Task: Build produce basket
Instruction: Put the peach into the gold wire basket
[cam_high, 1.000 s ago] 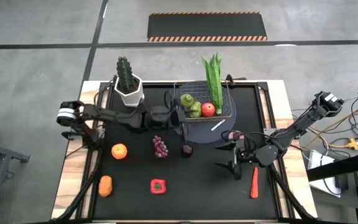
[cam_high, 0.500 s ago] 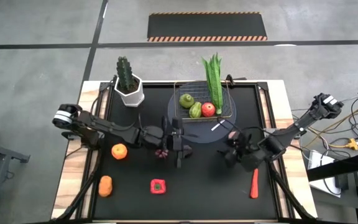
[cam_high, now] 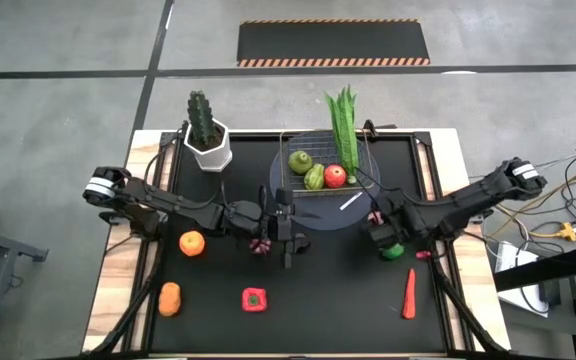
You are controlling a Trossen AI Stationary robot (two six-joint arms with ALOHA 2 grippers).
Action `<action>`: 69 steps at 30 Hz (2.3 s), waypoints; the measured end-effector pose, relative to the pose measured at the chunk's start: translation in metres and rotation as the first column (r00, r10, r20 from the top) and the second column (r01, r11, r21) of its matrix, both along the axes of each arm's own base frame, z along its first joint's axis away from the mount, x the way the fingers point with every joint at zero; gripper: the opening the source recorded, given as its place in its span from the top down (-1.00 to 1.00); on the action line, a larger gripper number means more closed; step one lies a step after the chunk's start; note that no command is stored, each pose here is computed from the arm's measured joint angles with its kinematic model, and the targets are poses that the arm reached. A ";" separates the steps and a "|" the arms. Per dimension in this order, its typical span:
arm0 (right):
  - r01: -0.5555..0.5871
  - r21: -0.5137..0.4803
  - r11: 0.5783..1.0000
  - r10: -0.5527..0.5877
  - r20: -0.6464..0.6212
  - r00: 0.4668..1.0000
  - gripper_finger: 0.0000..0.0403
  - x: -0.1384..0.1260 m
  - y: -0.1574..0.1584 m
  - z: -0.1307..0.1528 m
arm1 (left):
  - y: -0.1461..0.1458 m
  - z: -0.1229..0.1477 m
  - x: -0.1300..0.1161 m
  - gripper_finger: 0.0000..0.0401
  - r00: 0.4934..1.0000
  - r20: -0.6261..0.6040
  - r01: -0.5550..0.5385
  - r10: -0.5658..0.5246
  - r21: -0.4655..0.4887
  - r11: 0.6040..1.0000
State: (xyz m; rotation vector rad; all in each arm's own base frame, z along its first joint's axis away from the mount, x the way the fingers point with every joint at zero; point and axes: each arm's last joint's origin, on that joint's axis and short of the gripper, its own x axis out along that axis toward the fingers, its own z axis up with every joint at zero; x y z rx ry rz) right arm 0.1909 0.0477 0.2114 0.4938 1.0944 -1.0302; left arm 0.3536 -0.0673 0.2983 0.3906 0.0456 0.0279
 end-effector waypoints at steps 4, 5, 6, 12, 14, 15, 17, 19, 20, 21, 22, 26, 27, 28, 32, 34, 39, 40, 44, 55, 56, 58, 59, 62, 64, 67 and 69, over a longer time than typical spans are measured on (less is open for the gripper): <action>0.009 0.001 1.000 -0.009 -0.053 0.999 -0.63 -0.002 -0.010 -0.009 | 0.000 0.000 0.000 -0.03 1.000 0.000 -0.001 0.001 0.001 1.000; 0.010 0.005 1.000 -0.010 -0.060 0.998 -0.63 -0.003 -0.011 -0.010 | 0.001 0.000 0.000 -0.03 1.000 0.000 -0.003 0.003 0.002 1.000; 0.008 0.008 1.000 -0.008 -0.061 0.998 -0.63 -0.002 -0.012 -0.011 | 0.001 0.000 0.000 -0.03 1.000 0.000 -0.003 0.003 0.002 1.000; -0.018 0.040 0.999 0.018 -0.003 1.000 -0.63 0.003 -0.011 -0.018 | 0.003 0.000 0.001 -0.03 1.000 0.000 -0.010 0.010 0.002 1.000; -0.021 0.044 0.999 0.021 0.003 1.000 -0.63 0.002 -0.011 -0.022 | 0.004 0.000 0.001 -0.03 1.000 0.000 -0.012 0.012 0.002 1.000; -0.022 0.045 0.999 0.022 0.005 1.000 -0.63 0.002 -0.011 -0.025 | 0.004 0.000 0.001 -0.03 1.000 0.000 -0.012 0.012 0.002 1.000; -0.023 0.047 0.999 0.022 0.014 1.000 -0.63 0.001 -0.011 -0.029 | 0.004 0.000 0.001 -0.03 1.000 0.000 -0.012 0.012 0.002 1.000; -0.024 0.051 0.998 0.023 0.022 1.000 -0.62 0.001 -0.011 -0.033 | 0.004 0.000 0.001 -0.03 1.000 0.000 -0.012 0.012 0.002 1.000; -0.024 0.055 0.998 0.022 0.029 0.999 -0.61 0.001 -0.011 -0.035 | 0.004 0.000 0.001 -0.03 1.000 0.000 -0.012 0.012 0.002 1.000; -0.024 0.056 0.998 0.022 0.036 0.999 -0.57 0.001 -0.011 -0.035 | 0.004 0.000 0.001 -0.03 1.000 0.000 -0.013 0.013 0.004 1.000; -0.025 0.057 0.998 0.022 0.040 0.999 -0.53 0.002 -0.011 -0.036 | 0.005 0.000 0.001 -0.03 1.000 0.000 -0.013 0.013 0.011 1.000; -0.024 0.057 0.998 0.022 0.044 0.999 -0.24 0.002 -0.011 -0.035 | 0.005 0.000 0.001 -0.03 1.000 0.000 -0.013 0.013 0.018 1.000; -0.024 0.058 0.998 0.022 0.047 0.999 -0.17 0.002 -0.011 -0.035 | 0.005 0.000 0.001 -0.03 1.000 0.000 -0.013 0.013 0.018 1.000; -0.026 0.059 0.998 0.024 0.049 0.999 -0.10 0.003 -0.010 -0.035 | 0.005 0.000 0.001 -0.03 1.000 0.000 -0.013 0.013 0.018 1.000; -0.041 0.060 0.997 0.038 0.053 0.998 0.01 0.004 -0.009 -0.033 | 0.005 0.000 0.001 -0.03 1.000 -0.001 -0.013 0.013 0.018 1.000; -0.060 0.060 0.996 0.057 0.057 0.997 0.00 0.004 -0.008 -0.031 | 0.005 0.000 0.001 -0.03 1.000 -0.001 -0.013 0.013 0.018 1.000; -0.168 0.074 0.983 0.152 0.189 0.970 -0.04 0.008 0.006 -0.015 | 0.005 0.000 0.001 -0.03 1.000 -0.001 -0.013 0.013 0.018 1.000; -0.199 0.070 0.978 0.177 0.234 0.956 -0.04 0.009 0.009 -0.012 | 0.005 0.000 0.001 -0.03 1.000 -0.001 -0.013 0.013 0.018 1.000; -0.299 -0.007 0.954 0.274 0.422 0.864 -0.04 0.011 0.025 0.003 | 0.004 0.000 0.001 -0.03 1.000 -0.001 -0.012 0.012 0.018 1.000; -0.381 -0.288 0.879 0.442 0.793 0.420 -0.04 0.021 0.047 0.002 | -0.007 0.006 -0.006 -0.07 1.000 0.010 -0.028 0.028 0.067 0.997; -0.372 -0.303 0.877 0.441 0.816 0.374 -0.04 0.020 0.047 -0.001 | -0.011 0.008 -0.008 -0.10 0.999 0.015 -0.044 0.043 0.078 0.996; -0.351 -0.329 0.877 0.435 0.854 0.285 -0.04 0.015 0.044 -0.007 | -0.018 0.010 -0.012 -0.21 0.997 0.020 -0.071 0.070 0.099 0.993; -0.340 -0.342 0.876 0.434 0.866 0.247 -0.04 0.013 0.043 -0.010 | -0.022 0.011 -0.014 -0.28 0.997 0.023 -0.079 0.077 0.110 0.991; -0.290 -0.366 0.884 0.412 0.903 0.118 -0.04 0.004 0.038 -0.013 | -0.033 0.005 -0.018 -0.49 0.998 0.002 -0.055 0.056 0.161 0.985; -0.265 -0.378 0.887 0.407 0.911 0.062 -0.04 -0.001 0.036 -0.015 | -0.039 -0.002 -0.021 -0.60 0.999 -0.017 -0.032 0.036 0.199 0.980; -0.248 -0.387 0.888 0.406 0.913 0.028 -0.04 -0.005 0.033 -0.019 | -0.041 -0.009 -0.023 -0.71 0.999 -0.016 -0.023 0.027 0.202 0.979; -0.247 -0.388 0.888 0.406 0.914 0.025 -0.04 -0.006 0.033 -0.020 | -0.040 -0.010 -0.021 -0.74 0.999 0.011 -0.035 0.034 0.159 0.987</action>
